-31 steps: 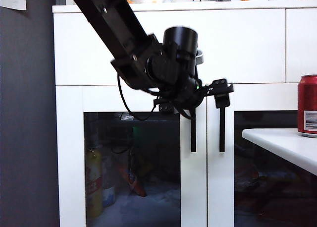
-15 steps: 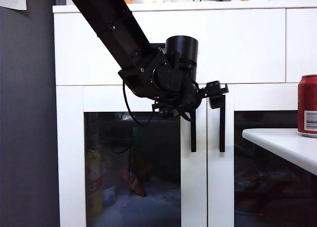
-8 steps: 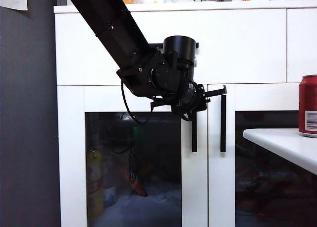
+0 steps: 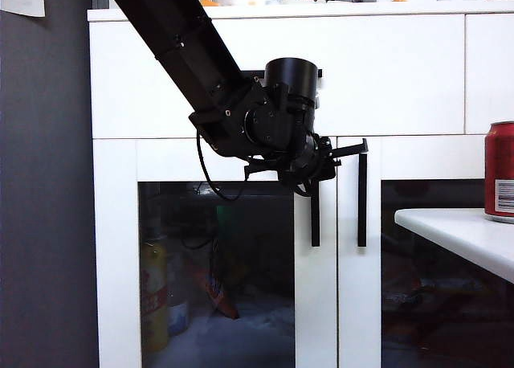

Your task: Open the left door of the white cabinet, pick up a can of beverage from the table on the right, place it inside the cabinet, and finally close the cabinet door.

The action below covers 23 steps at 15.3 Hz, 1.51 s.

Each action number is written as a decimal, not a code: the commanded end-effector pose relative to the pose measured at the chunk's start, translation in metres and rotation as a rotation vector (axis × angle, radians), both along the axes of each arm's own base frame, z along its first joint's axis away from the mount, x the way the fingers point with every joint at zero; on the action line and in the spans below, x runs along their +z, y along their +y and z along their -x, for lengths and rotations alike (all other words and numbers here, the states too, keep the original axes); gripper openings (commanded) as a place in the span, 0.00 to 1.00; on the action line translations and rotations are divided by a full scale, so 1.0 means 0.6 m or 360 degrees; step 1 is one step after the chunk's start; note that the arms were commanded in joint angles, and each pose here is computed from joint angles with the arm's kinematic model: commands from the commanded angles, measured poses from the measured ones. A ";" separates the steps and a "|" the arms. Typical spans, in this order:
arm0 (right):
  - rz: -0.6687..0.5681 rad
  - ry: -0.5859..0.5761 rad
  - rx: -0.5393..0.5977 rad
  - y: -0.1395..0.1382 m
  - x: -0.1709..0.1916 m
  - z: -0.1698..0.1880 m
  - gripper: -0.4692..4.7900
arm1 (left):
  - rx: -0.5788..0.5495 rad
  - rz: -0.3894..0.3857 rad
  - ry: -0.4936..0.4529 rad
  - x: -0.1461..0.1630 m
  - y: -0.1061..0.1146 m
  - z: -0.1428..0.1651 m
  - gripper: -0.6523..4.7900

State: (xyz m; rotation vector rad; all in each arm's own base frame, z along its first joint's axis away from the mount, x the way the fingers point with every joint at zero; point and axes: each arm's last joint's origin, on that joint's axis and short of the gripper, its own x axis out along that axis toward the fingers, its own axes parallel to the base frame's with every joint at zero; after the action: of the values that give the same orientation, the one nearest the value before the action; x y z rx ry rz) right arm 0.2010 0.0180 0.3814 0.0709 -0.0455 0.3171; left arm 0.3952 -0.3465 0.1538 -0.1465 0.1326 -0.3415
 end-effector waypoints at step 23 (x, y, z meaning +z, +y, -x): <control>0.0062 0.0179 0.0006 0.001 -0.017 0.004 0.93 | -0.0106 0.0017 0.0046 0.021 0.010 0.114 0.11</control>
State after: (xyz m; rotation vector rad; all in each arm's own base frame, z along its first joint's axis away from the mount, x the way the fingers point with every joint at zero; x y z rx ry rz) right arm 0.1994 0.0182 0.3689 0.0540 0.0841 0.3143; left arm 0.3367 -0.3372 0.1557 -0.1069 0.1769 -0.3498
